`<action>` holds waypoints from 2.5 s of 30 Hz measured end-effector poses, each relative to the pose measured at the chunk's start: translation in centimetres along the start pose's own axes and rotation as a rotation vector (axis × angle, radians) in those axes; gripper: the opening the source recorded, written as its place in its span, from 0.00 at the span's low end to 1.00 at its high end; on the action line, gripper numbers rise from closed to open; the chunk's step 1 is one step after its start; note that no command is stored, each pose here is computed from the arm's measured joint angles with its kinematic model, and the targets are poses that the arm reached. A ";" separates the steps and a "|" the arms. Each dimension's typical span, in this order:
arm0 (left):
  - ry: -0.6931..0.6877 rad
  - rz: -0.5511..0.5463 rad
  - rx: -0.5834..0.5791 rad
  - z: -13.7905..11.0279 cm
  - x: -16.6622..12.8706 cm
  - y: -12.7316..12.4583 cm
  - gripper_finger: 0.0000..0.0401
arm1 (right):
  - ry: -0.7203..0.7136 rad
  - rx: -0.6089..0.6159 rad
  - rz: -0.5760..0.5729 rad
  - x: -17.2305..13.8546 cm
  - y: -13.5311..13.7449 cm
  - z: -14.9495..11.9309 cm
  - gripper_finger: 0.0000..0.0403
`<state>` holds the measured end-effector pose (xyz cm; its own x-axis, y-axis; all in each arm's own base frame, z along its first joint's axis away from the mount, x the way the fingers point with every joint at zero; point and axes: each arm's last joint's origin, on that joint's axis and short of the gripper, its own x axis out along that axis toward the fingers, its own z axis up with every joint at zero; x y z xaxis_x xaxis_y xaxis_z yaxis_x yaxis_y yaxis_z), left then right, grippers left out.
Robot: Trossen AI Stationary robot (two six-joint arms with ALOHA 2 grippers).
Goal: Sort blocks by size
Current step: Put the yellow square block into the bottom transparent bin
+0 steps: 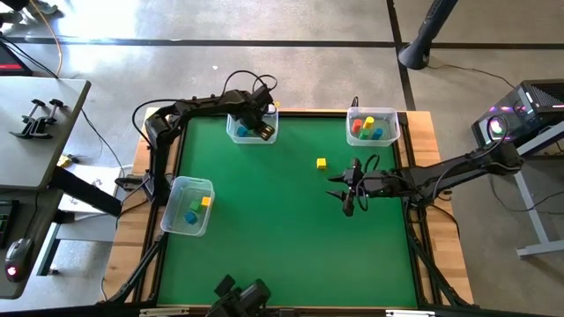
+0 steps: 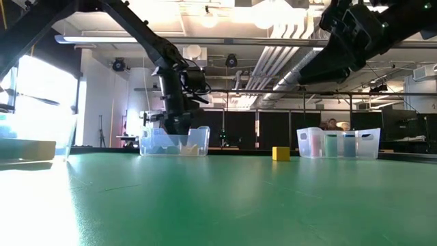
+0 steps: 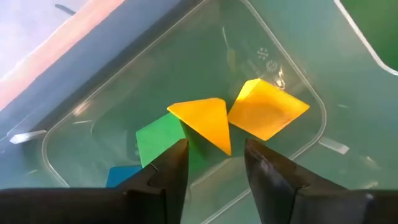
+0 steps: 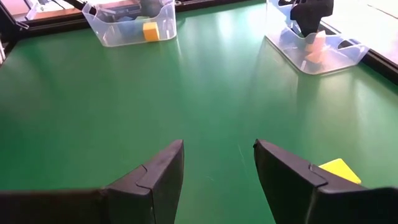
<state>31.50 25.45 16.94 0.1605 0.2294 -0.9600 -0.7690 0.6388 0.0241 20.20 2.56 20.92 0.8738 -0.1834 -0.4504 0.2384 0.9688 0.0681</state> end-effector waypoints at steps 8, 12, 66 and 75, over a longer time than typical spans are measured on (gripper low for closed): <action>-0.055 -0.001 0.015 -0.1 -2.8 -0.5 0.36 | 0.042 -0.004 -0.013 0.0 -0.1 -0.4 0.48; -0.132 -0.008 0.060 -0.5 -5.8 -2.0 0.36 | 0.070 0.005 -0.026 0.0 -0.2 -0.7 0.48; -0.873 -0.349 0.469 -4.3 4.4 -22.8 0.69 | -0.238 -0.018 0.088 -2.8 3.5 -7.8 0.48; -0.873 -0.329 0.425 -4.6 6.7 -22.8 0.70 | -0.227 -0.012 0.086 -2.8 3.5 -7.9 0.48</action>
<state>47.25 8.99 8.71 0.8488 0.3420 -0.4033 -0.3500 0.9351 0.0564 15.26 7.73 15.37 0.9639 -0.1313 -0.2315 0.1547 0.9842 0.0860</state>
